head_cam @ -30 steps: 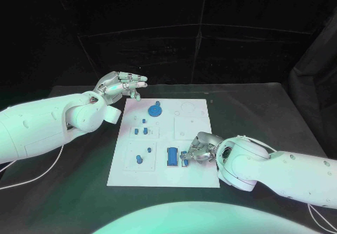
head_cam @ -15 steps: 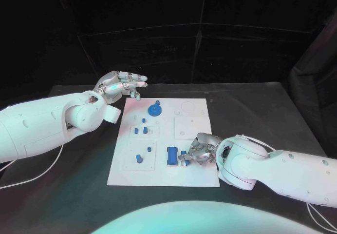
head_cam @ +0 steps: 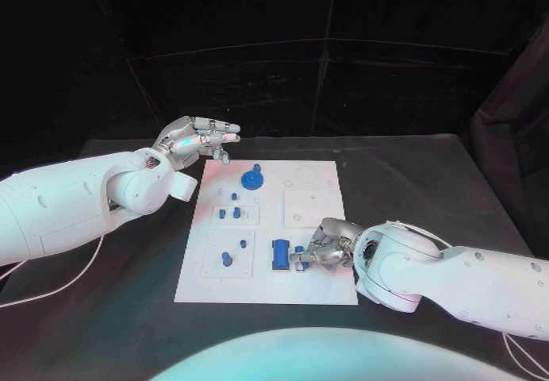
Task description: Assemble the parts on the task board
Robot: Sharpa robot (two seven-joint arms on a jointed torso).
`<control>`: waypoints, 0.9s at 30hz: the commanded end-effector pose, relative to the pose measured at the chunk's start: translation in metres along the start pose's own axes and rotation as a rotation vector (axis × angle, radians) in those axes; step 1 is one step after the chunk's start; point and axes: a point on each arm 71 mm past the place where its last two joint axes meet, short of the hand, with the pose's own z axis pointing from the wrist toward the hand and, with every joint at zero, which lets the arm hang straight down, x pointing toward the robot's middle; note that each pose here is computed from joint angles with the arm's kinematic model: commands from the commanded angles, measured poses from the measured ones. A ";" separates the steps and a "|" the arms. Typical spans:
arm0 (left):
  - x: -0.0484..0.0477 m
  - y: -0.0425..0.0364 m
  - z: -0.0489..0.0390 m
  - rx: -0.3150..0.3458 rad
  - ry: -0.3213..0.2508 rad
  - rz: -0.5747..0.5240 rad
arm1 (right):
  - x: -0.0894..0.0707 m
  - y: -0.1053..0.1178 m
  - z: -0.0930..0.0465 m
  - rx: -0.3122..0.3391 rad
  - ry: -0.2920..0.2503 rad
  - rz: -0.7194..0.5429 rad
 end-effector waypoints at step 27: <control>0.0002 -0.0009 0.0006 0.002 0.011 0.000 | -0.013 -0.013 -0.007 -0.087 -0.061 0.041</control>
